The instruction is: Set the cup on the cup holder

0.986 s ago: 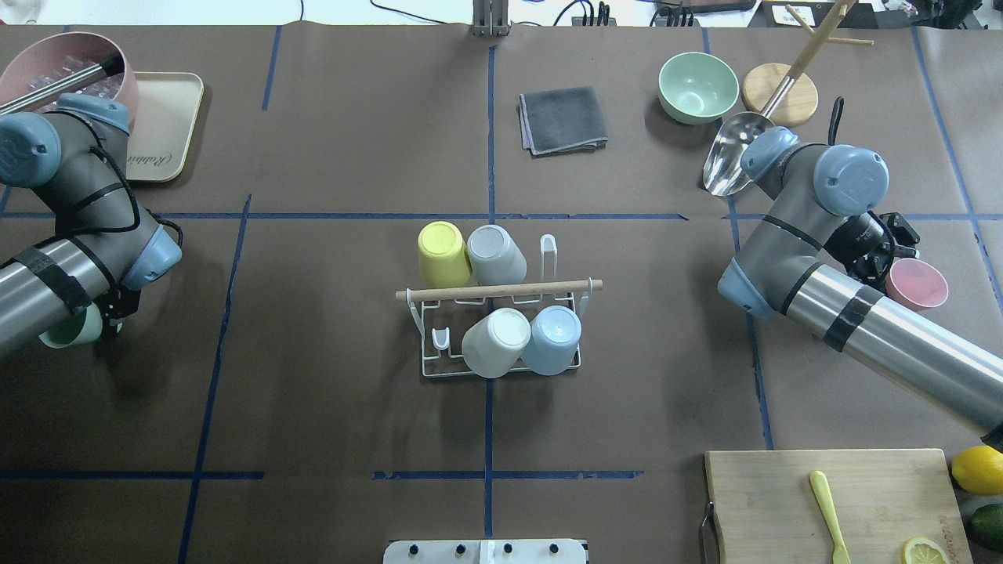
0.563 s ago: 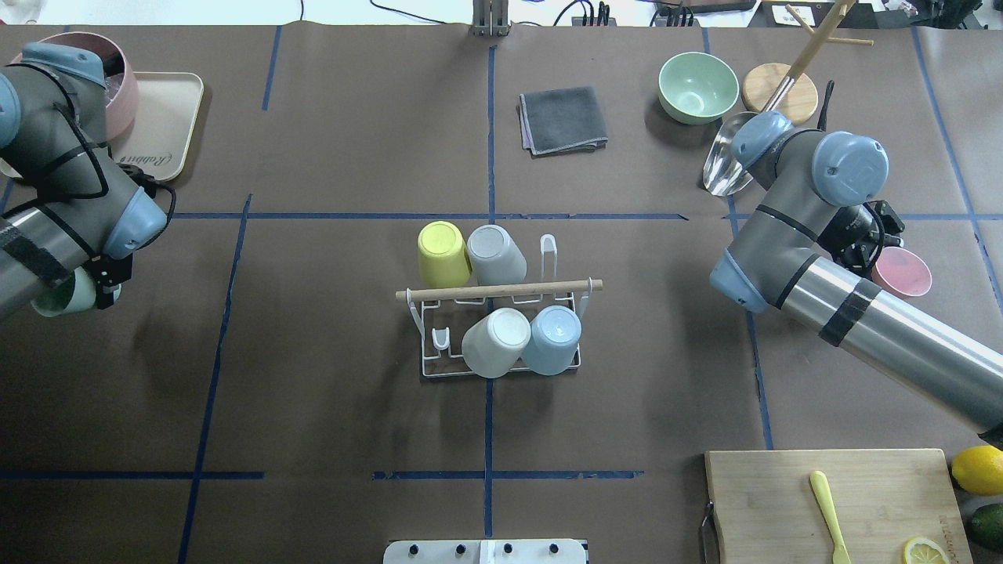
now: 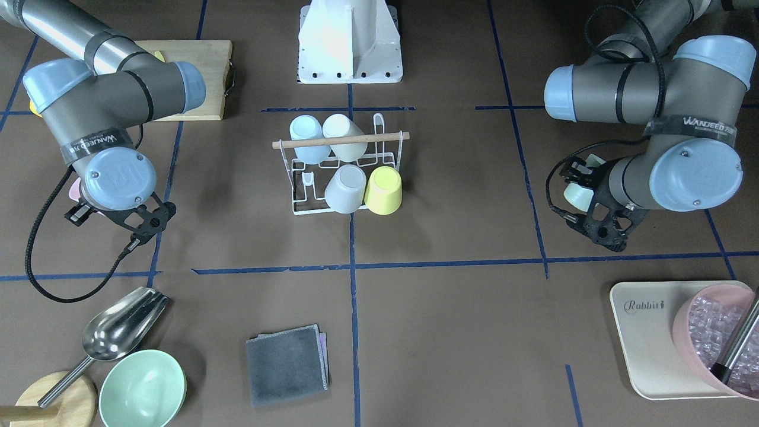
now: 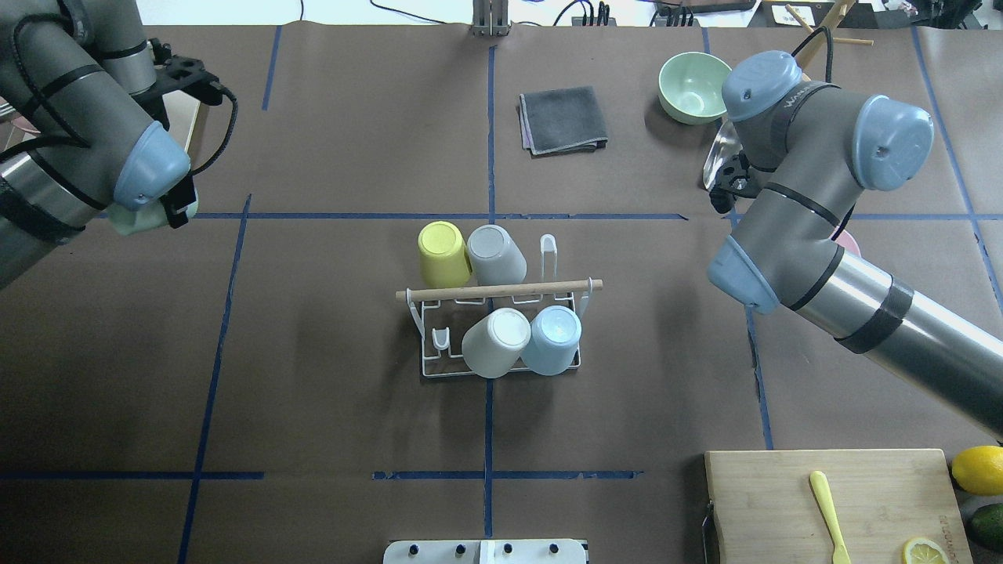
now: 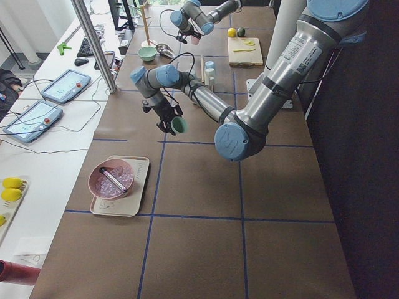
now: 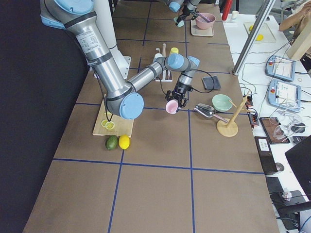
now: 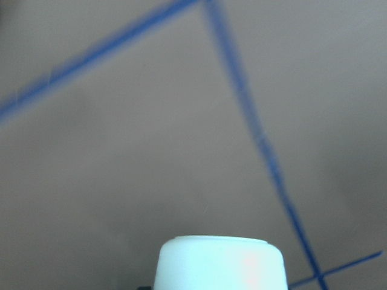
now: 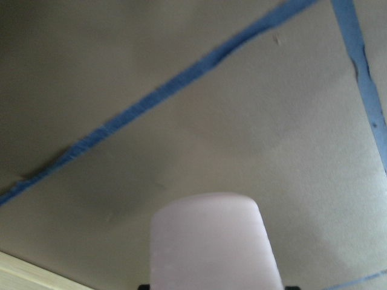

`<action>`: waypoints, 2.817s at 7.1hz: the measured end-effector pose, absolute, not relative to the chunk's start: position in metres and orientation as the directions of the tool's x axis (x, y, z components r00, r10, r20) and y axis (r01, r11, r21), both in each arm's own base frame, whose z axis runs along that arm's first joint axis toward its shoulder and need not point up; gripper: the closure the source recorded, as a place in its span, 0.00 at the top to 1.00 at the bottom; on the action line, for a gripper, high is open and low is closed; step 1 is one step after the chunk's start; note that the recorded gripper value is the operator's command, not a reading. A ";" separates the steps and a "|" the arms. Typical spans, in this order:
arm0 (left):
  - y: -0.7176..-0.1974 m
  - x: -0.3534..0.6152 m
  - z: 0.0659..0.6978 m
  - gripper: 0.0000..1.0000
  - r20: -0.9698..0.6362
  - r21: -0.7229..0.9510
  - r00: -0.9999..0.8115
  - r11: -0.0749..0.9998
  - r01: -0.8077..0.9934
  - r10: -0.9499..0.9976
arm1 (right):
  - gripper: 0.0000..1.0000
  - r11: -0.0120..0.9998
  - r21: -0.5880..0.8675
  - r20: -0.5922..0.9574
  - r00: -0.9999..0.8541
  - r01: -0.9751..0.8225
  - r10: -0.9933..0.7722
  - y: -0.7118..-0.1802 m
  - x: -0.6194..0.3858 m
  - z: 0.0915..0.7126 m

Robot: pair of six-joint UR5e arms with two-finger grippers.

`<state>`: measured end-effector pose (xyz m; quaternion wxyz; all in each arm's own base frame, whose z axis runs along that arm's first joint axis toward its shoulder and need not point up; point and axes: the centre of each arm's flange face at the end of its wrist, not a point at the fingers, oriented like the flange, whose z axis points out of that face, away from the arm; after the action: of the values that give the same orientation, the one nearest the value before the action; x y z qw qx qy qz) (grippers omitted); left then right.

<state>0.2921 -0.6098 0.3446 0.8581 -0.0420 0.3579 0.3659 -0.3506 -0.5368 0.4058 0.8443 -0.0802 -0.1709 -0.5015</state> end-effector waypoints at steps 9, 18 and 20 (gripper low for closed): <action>-0.543 0.309 0.199 0.00 0.084 0.991 0.288 -0.049 -0.127 0.954 | 0.04 0.440 0.880 0.473 0.242 -0.179 -0.847 -0.489 -0.288 0.241; -0.311 0.392 0.195 0.02 -0.090 0.879 0.502 -0.169 0.446 0.860 | 0.06 0.174 0.812 0.392 0.300 -0.557 -0.870 -0.426 -0.436 0.271; -0.287 0.414 0.223 0.03 -0.168 0.848 0.513 -0.142 0.510 0.842 | 0.08 0.194 0.817 0.396 0.284 -0.543 -0.873 -0.417 -0.453 0.281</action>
<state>0.4142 -0.2871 0.2232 0.4660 0.7345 0.4601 0.1778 -0.4528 -0.4173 0.2812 0.5144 0.6142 -0.5766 -0.1605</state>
